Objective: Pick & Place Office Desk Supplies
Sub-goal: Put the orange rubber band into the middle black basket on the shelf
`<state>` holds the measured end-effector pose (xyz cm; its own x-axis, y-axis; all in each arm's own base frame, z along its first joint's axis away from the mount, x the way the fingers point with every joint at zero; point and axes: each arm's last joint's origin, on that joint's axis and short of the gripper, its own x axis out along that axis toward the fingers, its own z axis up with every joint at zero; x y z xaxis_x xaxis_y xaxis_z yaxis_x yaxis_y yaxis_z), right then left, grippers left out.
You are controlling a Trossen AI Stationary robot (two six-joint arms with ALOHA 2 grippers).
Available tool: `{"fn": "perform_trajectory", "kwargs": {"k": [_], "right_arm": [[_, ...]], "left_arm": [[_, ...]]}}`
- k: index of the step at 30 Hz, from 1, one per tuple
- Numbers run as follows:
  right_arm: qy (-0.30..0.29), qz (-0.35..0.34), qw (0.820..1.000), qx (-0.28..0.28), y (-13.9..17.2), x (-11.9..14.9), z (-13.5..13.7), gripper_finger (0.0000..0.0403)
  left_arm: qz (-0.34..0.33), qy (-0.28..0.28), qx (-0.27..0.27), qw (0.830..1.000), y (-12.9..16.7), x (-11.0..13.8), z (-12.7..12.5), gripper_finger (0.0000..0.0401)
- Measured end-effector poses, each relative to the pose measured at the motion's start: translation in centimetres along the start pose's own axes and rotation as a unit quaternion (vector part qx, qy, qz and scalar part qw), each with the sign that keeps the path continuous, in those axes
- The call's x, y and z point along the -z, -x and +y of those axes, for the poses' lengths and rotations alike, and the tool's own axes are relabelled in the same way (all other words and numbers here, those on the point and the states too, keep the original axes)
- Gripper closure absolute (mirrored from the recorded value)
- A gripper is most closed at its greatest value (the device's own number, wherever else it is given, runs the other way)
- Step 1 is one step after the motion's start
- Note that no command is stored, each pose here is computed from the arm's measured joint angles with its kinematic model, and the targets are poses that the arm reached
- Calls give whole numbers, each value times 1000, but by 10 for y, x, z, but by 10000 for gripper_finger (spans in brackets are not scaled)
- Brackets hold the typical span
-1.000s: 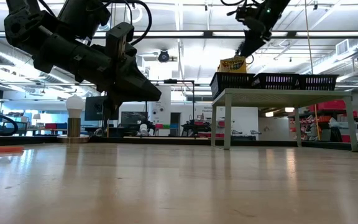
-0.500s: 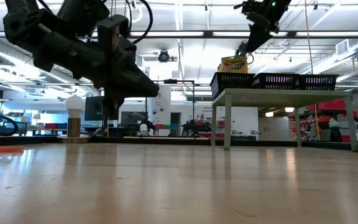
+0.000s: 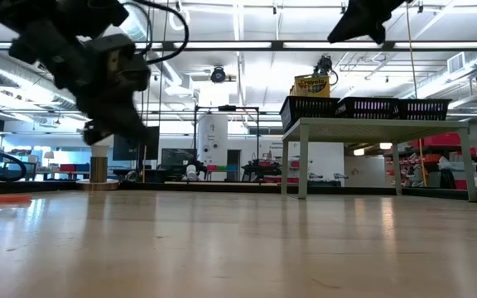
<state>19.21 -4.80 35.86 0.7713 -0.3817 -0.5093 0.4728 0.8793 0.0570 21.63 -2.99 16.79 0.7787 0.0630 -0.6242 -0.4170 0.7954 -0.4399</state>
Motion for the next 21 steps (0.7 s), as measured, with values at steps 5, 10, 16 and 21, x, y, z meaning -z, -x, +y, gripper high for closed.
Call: {"fn": "perform_trajectory", "kwargs": {"k": [5, 10, 16, 21], "right_arm": [[-33, -47, 997, -58, -18, 29, 29, 397], [-52, -81, 992, -81, -22, 47, 52, 393], [-54, -90, 992, -72, -19, 54, 61, 397], [-49, -94, 992, -67, -19, 53, 61, 394]], "left_arm": [[101, -35, -84, 991, 18, 6, -3, 389], [186, -23, -139, 972, 36, 10, -12, 380], [231, -11, -179, 956, 46, 28, -12, 337], [261, 3, -198, 945, 42, 45, 4, 294]]}}
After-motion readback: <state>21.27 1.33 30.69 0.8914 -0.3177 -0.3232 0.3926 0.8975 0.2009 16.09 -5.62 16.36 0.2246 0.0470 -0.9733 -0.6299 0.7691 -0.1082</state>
